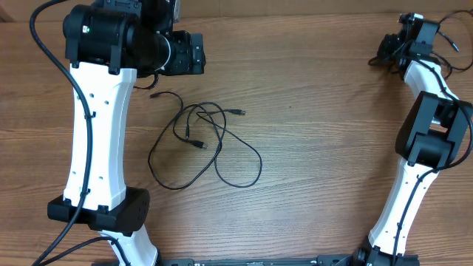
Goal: Untangle cables
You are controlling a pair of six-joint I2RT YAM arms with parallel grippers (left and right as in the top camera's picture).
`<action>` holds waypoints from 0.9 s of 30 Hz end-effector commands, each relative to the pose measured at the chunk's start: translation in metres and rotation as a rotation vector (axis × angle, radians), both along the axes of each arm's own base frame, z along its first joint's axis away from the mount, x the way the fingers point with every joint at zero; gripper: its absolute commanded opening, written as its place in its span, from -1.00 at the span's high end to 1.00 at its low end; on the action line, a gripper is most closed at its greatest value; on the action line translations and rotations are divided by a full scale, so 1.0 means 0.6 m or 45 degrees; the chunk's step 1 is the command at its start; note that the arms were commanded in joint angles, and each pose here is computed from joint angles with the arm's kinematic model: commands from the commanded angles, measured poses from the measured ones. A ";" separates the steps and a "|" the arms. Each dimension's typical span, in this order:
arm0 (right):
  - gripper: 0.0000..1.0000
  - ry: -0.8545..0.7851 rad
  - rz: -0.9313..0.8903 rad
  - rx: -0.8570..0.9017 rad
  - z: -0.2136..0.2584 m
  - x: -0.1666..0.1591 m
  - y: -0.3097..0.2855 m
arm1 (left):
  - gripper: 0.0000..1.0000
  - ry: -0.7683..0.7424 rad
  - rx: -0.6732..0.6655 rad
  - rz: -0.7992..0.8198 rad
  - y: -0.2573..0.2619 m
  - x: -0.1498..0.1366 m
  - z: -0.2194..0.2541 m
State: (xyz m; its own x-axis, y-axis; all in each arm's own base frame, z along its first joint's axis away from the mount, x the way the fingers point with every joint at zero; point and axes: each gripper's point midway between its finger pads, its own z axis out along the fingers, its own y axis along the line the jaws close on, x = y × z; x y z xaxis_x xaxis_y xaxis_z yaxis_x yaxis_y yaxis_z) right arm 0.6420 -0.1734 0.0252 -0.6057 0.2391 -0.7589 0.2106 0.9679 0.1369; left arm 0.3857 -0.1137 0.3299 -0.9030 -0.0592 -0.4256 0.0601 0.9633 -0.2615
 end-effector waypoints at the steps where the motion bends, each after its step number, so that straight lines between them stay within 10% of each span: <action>1: 0.92 0.006 -0.008 -0.015 -0.006 -0.001 -0.003 | -0.75 0.016 0.003 -0.033 -0.009 0.002 -0.009; 27: 0.92 0.065 -0.208 -0.070 -0.063 -0.029 -0.089 | -0.66 -0.015 -0.004 -0.032 -0.011 0.011 -0.004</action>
State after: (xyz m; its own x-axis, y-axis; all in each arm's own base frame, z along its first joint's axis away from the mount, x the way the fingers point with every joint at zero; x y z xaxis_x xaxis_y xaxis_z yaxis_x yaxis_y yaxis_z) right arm 0.6382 -0.2020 0.0080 -0.5885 0.2625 -0.7647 0.3082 0.9472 0.0880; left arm 0.3891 -0.1145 0.3318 -0.8960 -0.0607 -0.4398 0.0643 0.9624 -0.2639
